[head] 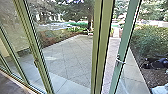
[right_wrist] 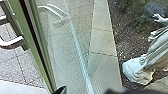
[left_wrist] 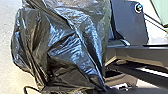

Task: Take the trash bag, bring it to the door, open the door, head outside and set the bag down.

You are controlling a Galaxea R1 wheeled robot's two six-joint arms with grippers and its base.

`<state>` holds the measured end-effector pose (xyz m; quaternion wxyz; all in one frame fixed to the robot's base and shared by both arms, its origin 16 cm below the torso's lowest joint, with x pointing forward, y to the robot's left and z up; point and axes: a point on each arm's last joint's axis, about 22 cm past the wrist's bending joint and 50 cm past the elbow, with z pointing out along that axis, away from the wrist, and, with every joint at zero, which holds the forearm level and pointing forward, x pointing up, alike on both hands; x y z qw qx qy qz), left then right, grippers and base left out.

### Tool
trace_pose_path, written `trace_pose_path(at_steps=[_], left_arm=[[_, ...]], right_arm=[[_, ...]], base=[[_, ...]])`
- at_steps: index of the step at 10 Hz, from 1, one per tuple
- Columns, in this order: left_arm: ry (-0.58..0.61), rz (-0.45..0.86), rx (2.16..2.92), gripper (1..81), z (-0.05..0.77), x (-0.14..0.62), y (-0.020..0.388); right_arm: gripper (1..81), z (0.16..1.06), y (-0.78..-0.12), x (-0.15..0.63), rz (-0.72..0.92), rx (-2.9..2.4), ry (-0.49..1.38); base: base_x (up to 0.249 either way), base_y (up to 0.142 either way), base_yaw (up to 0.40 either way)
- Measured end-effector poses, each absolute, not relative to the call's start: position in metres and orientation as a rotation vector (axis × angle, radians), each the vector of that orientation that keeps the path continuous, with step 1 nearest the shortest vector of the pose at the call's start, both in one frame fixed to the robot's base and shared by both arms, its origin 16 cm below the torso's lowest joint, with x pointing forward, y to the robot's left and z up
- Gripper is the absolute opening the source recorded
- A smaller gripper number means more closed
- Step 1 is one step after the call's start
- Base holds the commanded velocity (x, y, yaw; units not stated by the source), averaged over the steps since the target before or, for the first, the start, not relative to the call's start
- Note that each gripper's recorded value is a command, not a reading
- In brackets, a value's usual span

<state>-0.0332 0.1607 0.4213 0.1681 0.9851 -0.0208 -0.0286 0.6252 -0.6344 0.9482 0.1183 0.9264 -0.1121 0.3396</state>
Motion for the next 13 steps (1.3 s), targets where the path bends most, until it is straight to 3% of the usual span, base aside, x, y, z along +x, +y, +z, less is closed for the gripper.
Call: trace_pose_path(at_steps=[13], left_arm=[[-0.058, -0.082, 2.799, 1.0, 0.422, -0.034, 0.158]], right_arm=[[81.1, 0.961, -0.690, 0.610, 0.947, 2.567, -0.222]], base=[[0.000, 0.000, 0.000]])
